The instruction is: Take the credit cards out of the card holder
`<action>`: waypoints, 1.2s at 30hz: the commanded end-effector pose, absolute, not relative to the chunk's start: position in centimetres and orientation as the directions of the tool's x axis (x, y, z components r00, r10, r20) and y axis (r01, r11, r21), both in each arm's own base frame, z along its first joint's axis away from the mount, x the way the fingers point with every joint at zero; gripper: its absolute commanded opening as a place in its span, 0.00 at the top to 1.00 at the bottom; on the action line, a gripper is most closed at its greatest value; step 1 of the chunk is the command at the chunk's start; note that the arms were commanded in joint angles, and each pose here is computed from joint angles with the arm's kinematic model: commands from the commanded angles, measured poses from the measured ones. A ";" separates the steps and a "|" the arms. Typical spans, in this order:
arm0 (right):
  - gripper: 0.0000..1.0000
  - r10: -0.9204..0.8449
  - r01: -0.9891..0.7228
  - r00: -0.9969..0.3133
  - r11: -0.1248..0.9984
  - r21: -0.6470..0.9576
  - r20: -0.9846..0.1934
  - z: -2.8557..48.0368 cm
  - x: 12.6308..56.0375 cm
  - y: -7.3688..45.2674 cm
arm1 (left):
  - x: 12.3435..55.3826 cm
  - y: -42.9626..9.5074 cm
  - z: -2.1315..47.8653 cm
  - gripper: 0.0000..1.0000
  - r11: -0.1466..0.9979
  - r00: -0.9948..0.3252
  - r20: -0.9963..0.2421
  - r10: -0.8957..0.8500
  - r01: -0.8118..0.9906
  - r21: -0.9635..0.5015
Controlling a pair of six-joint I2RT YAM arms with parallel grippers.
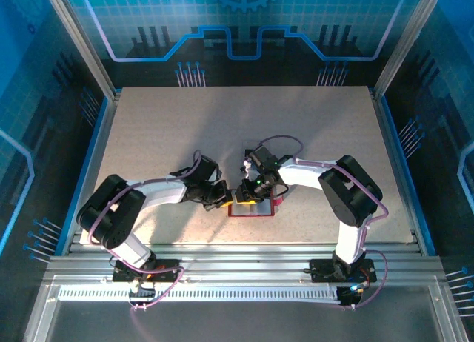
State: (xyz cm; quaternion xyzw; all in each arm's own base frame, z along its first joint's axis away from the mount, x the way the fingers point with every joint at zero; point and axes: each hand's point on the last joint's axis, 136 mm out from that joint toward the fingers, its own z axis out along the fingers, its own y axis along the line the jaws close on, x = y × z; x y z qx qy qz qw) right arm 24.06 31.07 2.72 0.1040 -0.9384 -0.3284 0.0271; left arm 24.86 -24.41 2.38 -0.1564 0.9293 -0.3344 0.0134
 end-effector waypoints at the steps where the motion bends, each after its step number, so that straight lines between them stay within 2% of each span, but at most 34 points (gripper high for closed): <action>1: 0.69 -0.217 -0.180 -0.976 0.778 0.602 -0.011 2.7 23.5 30.6 | 24.0 -24.5 1.4 0.94 0.743 -0.952 0.125 -0.280 -0.297 -0.600; 9: 0.68 -0.215 -0.183 -0.976 0.780 0.598 -0.018 3.1 23.6 30.6 | 23.4 -23.1 0.6 0.94 0.800 -0.954 0.114 -0.277 -0.295 -0.522; 29: 0.66 -0.189 -0.173 -0.981 0.797 0.578 -0.033 3.9 24.0 28.7 | 23.2 -23.2 0.5 0.95 0.810 -0.958 0.130 -0.257 -0.287 -0.511; 36: 0.67 -0.187 -0.161 -0.982 0.738 0.655 -0.030 4.4 23.9 30.0 | 23.4 -23.2 0.7 0.94 0.810 -0.958 0.124 -0.258 -0.284 -0.514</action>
